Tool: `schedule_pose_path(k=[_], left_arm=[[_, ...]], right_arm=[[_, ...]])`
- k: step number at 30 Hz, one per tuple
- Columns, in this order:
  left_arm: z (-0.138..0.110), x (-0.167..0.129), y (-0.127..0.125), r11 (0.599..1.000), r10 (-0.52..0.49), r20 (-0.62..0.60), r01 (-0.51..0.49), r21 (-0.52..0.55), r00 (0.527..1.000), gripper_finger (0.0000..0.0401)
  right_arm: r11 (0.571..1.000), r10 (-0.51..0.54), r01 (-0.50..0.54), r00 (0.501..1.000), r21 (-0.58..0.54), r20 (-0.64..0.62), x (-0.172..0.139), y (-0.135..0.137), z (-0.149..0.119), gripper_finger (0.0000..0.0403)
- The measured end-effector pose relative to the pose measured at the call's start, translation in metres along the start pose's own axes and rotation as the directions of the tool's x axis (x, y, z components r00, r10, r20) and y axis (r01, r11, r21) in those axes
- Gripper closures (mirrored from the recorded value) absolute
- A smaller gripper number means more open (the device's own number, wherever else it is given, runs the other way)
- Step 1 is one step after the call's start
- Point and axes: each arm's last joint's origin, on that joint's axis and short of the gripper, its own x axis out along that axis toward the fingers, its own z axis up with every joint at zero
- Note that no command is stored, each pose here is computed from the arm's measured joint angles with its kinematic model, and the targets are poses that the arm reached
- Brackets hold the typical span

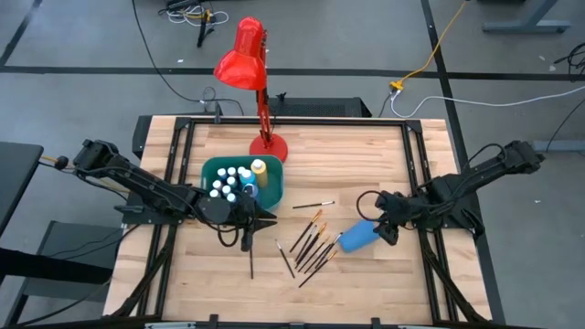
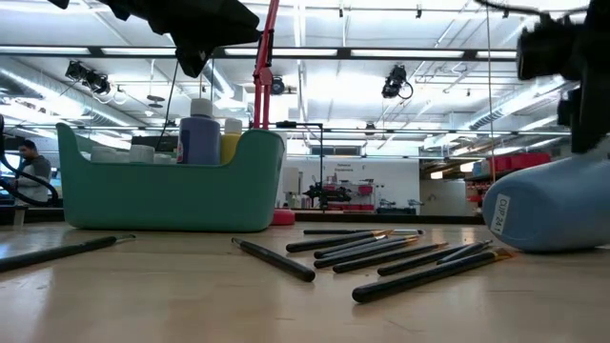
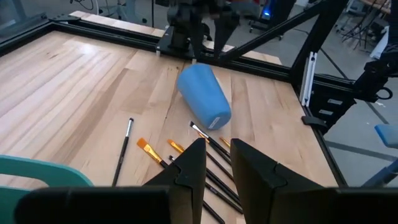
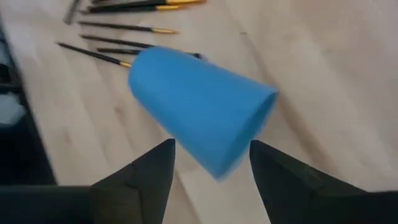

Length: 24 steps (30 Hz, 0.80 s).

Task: Pick & Place Paint Supplies
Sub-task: Prepare the blue cup on the table

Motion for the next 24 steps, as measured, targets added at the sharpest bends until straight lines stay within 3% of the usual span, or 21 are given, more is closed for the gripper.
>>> schedule_pose_path(k=[4, 8, 14, 19, 24], left_arm=[[0.000, 0.000, 0.000, 1.000, 0.000, 0.000, 0.000, 0.001, 1.000, 0.0319], [0.000, 0.000, 0.000, 1.000, 0.000, 0.000, 0.000, 0.002, 1.000, 0.0319], [0.000, 0.000, 0.000, 1.000, 0.000, 0.000, 0.000, 0.003, 1.000, 0.0319], [0.000, 0.000, 0.000, 1.000, 0.000, 0.000, 0.000, 0.003, 1.000, 0.0319], [0.000, 0.000, 0.000, 1.000, 0.000, 0.000, 0.000, 0.000, 1.000, 0.0319]], right_arm=[[0.994, 0.094, -0.093, 0.996, 0.063, -0.007, 0.024, -0.011, -0.011, 0.0183], [0.990, 0.103, -0.101, 0.995, 0.097, -0.010, 0.040, -0.022, -0.020, 0.0183], [0.963, 0.269, -0.261, 0.955, -0.070, 0.128, 0.050, -0.016, -0.015, 0.0192], [0.949, 0.287, -0.246, 0.935, -0.199, 0.210, 0.048, -0.013, -0.011, 0.0240], [0.954, 0.287, -0.256, 0.932, -0.159, 0.221, 0.048, -0.014, -0.008, 0.0325]])
